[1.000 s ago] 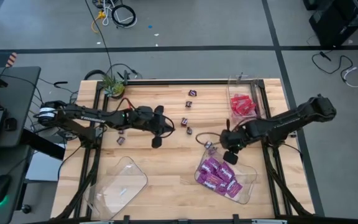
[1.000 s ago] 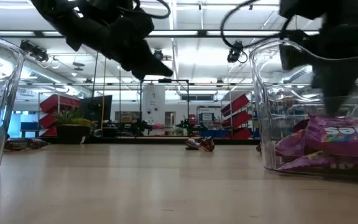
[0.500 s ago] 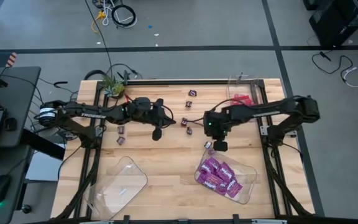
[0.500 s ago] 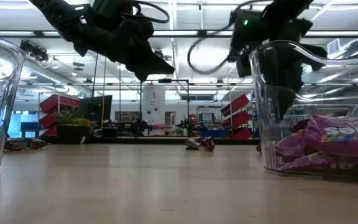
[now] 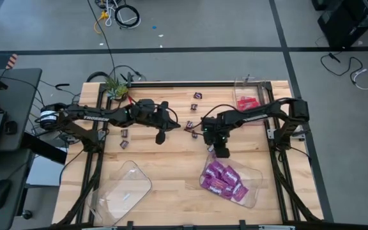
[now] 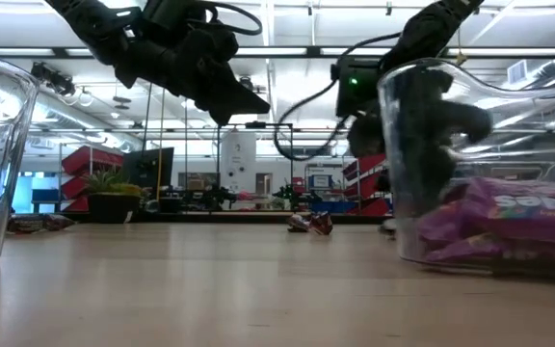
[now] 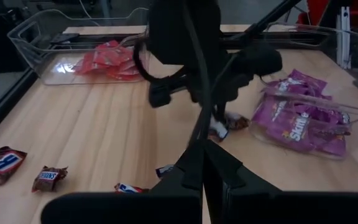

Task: Sort candy
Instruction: Move the brown candies closer to the center

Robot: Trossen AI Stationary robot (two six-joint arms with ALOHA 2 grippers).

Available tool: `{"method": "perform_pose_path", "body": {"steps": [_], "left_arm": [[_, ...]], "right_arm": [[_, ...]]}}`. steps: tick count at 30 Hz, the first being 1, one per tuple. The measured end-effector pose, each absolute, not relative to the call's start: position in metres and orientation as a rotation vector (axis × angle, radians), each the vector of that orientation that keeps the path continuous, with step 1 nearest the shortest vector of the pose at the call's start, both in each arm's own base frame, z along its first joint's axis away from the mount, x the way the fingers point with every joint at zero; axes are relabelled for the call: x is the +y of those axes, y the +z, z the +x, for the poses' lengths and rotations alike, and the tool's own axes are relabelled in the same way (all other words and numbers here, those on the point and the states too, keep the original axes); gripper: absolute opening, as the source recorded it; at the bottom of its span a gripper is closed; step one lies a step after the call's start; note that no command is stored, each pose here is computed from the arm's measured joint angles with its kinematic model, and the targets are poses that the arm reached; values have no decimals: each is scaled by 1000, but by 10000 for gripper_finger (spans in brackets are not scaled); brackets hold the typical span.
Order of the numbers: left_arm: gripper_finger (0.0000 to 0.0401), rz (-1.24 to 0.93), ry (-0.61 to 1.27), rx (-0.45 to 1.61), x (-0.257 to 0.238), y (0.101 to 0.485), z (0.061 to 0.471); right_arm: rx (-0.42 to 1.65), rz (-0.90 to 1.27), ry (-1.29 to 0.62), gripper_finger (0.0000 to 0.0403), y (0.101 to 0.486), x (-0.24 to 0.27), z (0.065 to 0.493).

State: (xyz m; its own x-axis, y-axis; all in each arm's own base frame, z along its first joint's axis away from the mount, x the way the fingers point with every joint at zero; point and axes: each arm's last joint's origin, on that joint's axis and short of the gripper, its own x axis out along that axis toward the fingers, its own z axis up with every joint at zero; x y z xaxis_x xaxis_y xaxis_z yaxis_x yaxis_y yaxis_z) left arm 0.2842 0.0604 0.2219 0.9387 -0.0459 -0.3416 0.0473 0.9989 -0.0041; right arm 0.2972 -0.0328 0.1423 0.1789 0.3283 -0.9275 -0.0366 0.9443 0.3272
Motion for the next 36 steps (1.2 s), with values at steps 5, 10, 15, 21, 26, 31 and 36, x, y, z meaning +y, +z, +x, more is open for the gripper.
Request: {"method": "perform_pose_path", "body": {"steps": [5,10,15,21,26,31,36], "left_arm": [[3,5,-48,350,60,222,284],[3,4,-48,353,60,221,284],[3,4,-51,363,60,221,284],[3,0,-58,387,58,218,283],[3,0,-72,399,54,217,283],[3,-31,-67,412,53,216,283],[3,-36,-68,426,52,215,283]], "right_arm": [[1280,150,96,0,160,-42,313],[1135,90,45,0,200,-44,317],[1215,172,115,0,203,-39,305],[1356,235,148,0,195,-19,294],[1469,305,160,0,182,2,280],[1577,377,172,0,171,22,263],[1574,380,160,0,178,35,249]]}}
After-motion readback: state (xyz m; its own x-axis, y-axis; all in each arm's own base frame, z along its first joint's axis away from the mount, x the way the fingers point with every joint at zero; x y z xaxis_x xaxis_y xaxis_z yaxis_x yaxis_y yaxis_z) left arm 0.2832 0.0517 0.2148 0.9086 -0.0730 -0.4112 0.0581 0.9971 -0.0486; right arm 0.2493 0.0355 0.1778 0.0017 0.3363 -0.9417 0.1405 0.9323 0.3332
